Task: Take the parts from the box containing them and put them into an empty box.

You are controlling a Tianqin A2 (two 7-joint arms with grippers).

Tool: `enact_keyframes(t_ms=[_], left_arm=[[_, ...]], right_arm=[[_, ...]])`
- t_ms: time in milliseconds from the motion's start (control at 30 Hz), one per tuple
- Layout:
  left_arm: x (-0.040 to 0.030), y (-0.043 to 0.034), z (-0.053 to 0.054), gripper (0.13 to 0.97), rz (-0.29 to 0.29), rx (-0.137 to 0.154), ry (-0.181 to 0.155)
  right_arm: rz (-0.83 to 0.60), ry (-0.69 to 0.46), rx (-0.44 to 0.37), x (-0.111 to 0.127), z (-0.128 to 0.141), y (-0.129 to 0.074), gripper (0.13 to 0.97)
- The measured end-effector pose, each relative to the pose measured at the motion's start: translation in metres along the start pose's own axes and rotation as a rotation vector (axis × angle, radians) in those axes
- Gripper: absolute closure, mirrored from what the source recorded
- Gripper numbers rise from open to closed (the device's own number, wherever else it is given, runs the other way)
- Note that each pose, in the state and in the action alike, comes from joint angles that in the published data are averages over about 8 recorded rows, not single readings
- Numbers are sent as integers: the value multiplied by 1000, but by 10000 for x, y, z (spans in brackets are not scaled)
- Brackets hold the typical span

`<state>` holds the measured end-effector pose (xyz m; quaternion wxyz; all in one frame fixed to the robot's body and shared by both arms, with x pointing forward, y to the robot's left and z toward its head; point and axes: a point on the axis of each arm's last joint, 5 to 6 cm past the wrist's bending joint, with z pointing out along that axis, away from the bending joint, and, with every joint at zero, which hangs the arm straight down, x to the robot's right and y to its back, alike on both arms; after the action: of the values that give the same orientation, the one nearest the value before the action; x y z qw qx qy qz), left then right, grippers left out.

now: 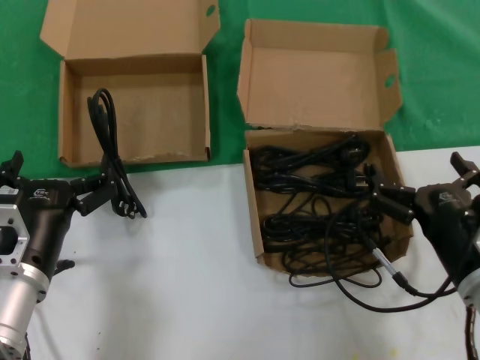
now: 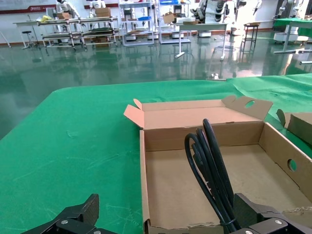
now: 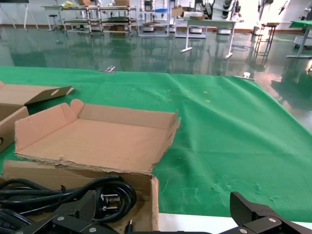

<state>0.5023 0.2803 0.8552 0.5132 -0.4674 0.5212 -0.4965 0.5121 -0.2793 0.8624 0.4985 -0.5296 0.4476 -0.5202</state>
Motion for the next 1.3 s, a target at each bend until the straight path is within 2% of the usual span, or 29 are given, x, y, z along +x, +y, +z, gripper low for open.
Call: enact_keyframes(t_ms=[1300], left_arm=[[0,0,0,132,0,0,0]], right_arm=[[0,0,0,0,0,0,130]])
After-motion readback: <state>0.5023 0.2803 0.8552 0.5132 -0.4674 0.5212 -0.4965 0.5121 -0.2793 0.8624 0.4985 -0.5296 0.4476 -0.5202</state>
